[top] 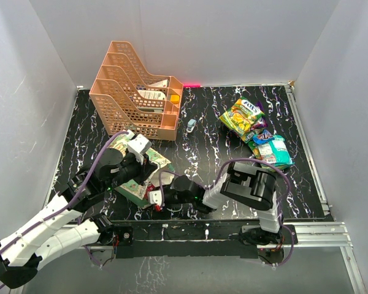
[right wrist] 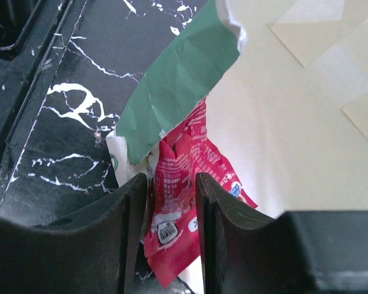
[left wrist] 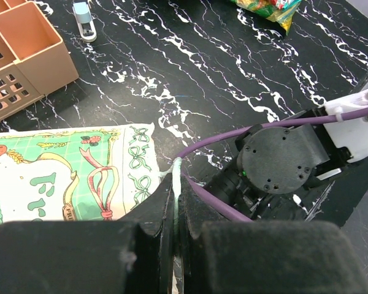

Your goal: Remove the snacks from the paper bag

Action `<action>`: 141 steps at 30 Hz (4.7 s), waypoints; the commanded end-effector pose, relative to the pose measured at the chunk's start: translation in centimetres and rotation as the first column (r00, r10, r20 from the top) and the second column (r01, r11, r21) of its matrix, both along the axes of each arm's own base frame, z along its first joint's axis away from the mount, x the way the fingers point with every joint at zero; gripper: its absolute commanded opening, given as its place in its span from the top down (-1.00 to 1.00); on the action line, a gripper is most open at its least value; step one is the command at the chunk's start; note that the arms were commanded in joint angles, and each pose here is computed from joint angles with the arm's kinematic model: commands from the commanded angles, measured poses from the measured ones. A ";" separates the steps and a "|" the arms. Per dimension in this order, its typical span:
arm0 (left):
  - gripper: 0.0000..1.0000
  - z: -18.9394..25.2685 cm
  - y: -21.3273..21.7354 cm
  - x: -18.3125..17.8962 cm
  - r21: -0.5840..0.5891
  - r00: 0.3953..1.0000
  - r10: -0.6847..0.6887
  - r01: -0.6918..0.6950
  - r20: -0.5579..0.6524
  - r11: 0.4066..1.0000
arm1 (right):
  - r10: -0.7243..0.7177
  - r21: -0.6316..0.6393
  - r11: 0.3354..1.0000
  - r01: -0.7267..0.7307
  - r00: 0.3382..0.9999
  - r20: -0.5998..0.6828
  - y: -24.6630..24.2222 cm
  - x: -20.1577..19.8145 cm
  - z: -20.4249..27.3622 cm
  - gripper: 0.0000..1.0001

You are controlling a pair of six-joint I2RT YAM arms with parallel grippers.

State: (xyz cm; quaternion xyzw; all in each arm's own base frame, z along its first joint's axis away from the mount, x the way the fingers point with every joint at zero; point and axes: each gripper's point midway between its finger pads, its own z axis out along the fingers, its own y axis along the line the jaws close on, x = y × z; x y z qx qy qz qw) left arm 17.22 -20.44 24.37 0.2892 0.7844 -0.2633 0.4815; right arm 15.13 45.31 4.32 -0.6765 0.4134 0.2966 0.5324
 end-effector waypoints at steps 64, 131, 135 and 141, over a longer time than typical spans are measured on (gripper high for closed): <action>0.38 8.1 6.3 3.2 -0.257 0.850 0.521 -0.523 -0.080 0.813 | -0.860 0.091 -0.038 0.995 0.014 -0.510 -30.2 8.3 28.8 0.82; -0.97 24.8 9.6 1.3 -0.422 0.836 0.470 -0.333 0.281 0.844 | -0.643 0.600 0.180 0.779 0.555 -0.528 -38.4 -1.4 55.5 -0.96; -0.97 26.4 11.0 0.6 -0.465 0.809 0.503 -0.334 0.305 0.820 | -0.668 0.645 0.152 0.749 0.559 -0.492 -39.1 -2.9 57.4 -0.96; -0.97 27.1 12.5 0.3 -0.471 0.782 0.539 -0.366 0.311 0.803 | -0.683 0.626 0.074 0.776 0.497 -0.535 -40.4 -2.1 56.9 -0.96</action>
